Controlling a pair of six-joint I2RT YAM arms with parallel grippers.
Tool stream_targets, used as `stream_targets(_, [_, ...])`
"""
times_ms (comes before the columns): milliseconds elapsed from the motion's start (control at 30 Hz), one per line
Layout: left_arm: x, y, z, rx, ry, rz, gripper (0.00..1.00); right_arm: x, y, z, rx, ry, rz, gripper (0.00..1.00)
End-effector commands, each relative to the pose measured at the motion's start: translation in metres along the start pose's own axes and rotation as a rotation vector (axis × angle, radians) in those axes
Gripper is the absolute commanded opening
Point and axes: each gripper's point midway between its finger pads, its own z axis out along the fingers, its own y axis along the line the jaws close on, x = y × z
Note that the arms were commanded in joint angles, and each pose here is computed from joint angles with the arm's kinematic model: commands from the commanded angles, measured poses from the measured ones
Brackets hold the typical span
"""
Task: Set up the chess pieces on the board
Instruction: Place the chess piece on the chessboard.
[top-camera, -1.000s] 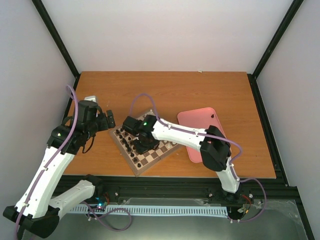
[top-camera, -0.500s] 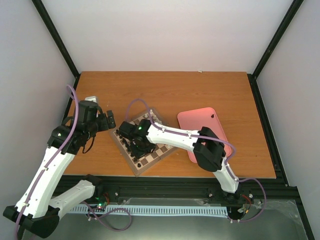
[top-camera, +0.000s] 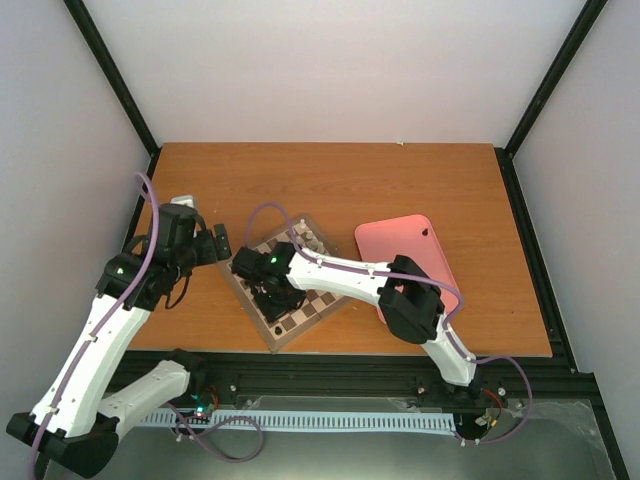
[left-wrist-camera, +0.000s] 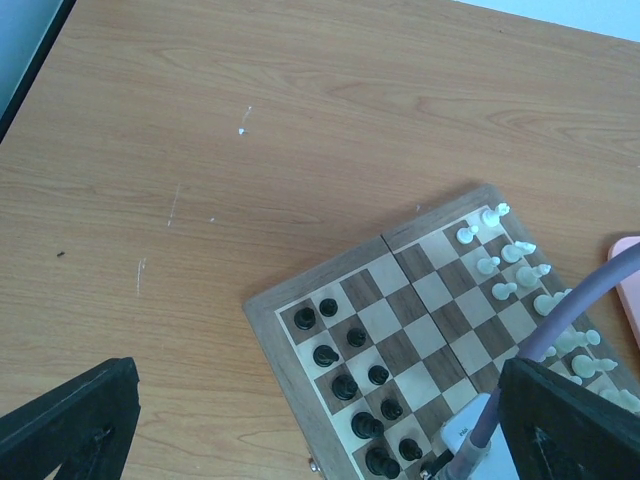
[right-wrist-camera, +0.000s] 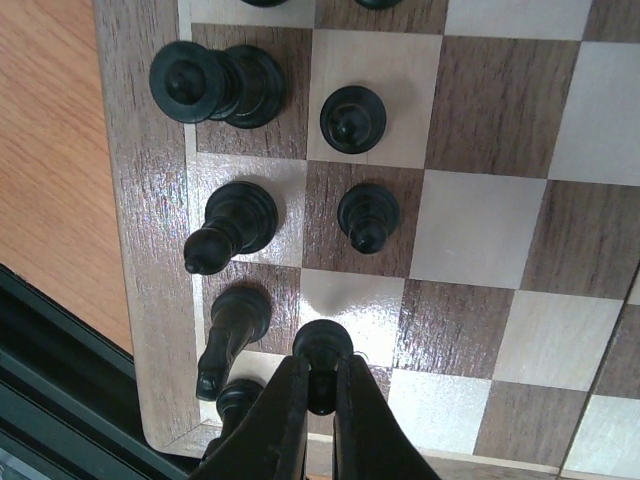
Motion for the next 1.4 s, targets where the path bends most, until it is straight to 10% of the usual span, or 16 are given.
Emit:
stream_targets(0, [0.003,0.002,-0.003,-0.002,0.001,0.019,1.0,0.001,0.006,0.005,-0.001,0.013,-0.015,0.03])
stream_targets(1367, [0.001,0.0,-0.006,0.014,-0.009,0.0,1.0,-0.004,0.003,-0.025,0.006,-0.055,-0.07,0.33])
